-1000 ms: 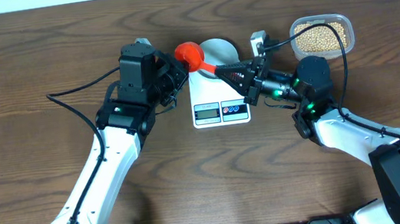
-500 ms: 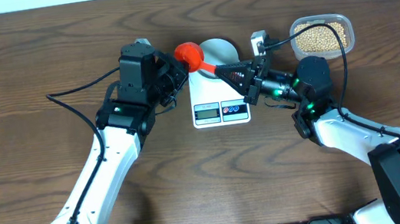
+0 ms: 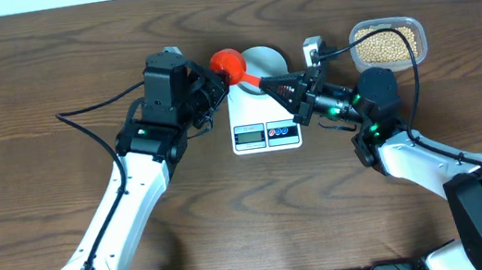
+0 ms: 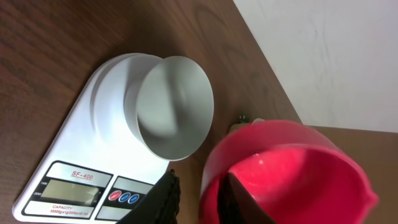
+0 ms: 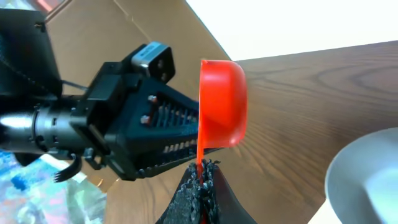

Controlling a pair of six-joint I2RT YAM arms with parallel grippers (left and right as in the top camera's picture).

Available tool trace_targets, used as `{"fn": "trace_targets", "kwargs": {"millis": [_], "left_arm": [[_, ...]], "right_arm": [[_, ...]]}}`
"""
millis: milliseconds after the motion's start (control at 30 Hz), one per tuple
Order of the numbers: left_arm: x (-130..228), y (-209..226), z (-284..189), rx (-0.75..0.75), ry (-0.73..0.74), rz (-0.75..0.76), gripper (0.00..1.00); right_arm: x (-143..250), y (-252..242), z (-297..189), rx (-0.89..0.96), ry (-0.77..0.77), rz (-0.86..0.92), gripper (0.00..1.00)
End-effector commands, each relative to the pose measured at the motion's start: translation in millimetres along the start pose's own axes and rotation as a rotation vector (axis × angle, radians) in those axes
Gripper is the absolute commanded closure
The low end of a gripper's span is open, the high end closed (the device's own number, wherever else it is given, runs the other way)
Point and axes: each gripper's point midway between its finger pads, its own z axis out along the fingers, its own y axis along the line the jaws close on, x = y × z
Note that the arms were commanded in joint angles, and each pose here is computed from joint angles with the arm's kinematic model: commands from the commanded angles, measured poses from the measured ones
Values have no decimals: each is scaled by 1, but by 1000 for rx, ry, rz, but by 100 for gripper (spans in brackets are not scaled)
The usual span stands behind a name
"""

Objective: Scoop item into bowl and weigh 50g on scale
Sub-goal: 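Close the right gripper on the scoop handle, then release the scoop from the left gripper, carry it right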

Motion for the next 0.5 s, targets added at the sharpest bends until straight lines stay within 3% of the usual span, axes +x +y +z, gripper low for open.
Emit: {"fn": "trace_targets", "kwargs": {"millis": [0, 200, 467], "left_arm": [[-2, -15, -8, 38, -5, 18, 76], [-3, -18, -9, 49, -12, 75, 76], [-12, -39, -27, 110, -79, 321, 76]], "right_arm": [[-7, -6, 4, 32, -26, -42, 99], [-12, -14, 4, 80, -53, -102, 99], [-17, -19, 3, 117, -73, -199, 99]]}}
